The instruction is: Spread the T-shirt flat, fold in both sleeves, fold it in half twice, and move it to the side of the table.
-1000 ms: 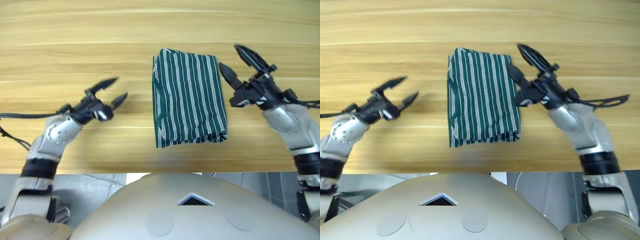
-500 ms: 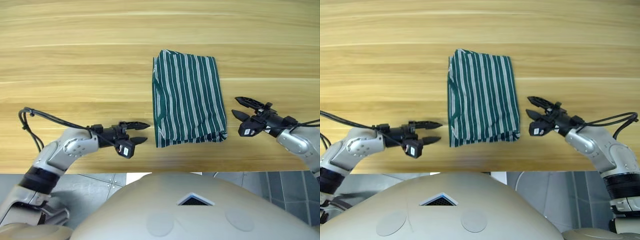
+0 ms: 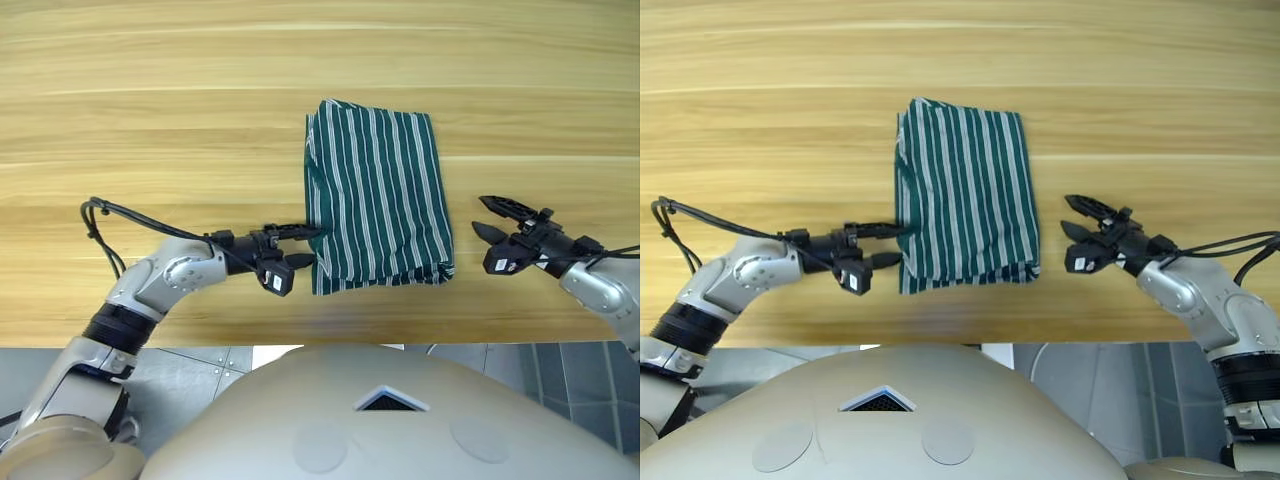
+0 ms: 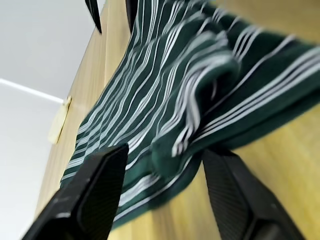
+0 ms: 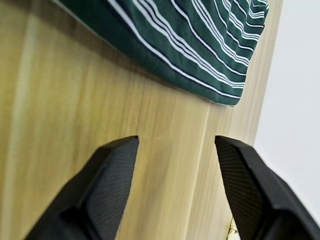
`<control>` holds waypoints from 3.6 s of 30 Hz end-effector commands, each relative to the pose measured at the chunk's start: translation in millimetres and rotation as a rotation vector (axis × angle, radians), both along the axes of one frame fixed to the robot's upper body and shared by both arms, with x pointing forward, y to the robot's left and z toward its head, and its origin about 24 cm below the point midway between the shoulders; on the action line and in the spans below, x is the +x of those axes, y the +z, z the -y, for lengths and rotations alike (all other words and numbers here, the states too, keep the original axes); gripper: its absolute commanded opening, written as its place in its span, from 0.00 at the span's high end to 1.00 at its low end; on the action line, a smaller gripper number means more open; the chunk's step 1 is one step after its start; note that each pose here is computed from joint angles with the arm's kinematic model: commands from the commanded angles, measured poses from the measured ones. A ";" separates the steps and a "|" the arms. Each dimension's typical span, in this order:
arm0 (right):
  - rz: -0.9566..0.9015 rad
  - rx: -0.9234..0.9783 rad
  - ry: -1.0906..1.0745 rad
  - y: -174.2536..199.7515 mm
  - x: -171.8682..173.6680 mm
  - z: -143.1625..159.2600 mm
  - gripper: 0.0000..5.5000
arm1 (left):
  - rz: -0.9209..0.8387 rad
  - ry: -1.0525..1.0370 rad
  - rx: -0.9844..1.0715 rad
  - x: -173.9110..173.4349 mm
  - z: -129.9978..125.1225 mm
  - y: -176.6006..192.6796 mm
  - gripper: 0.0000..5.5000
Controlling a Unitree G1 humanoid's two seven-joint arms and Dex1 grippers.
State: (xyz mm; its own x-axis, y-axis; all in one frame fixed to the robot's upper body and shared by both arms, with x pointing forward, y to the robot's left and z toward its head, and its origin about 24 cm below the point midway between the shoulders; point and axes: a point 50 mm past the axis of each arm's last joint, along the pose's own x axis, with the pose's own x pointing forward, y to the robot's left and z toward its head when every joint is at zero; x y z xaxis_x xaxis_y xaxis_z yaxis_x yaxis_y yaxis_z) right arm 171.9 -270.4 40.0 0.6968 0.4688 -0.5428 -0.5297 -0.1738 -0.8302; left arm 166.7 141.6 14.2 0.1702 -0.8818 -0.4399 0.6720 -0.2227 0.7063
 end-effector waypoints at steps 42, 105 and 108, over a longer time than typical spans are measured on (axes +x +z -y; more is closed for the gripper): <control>-0.247 0.130 0.182 5.0 -43.9 -22.9 0.49 | -0.047 0.121 0.015 9.1 -17.9 -9.8 0.99; -0.111 0.480 0.109 35.4 -17.2 -50.1 0.96 | -0.157 0.498 -0.234 -19.2 -39.6 8.1 0.99; -0.074 0.522 0.113 35.5 -8.9 -59.5 0.96 | -0.121 0.516 -0.266 -5.9 -31.5 7.3 0.99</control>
State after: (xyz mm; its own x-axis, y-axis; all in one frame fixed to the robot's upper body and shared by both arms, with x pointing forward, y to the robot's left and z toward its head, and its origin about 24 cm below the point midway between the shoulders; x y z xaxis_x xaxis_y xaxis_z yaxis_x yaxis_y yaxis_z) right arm 155.1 -213.7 74.0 0.5666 0.7684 -0.2974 -0.6163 0.1556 -0.7720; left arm 150.2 172.1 22.7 0.5324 -0.8063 -0.2578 0.7491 0.3069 0.5870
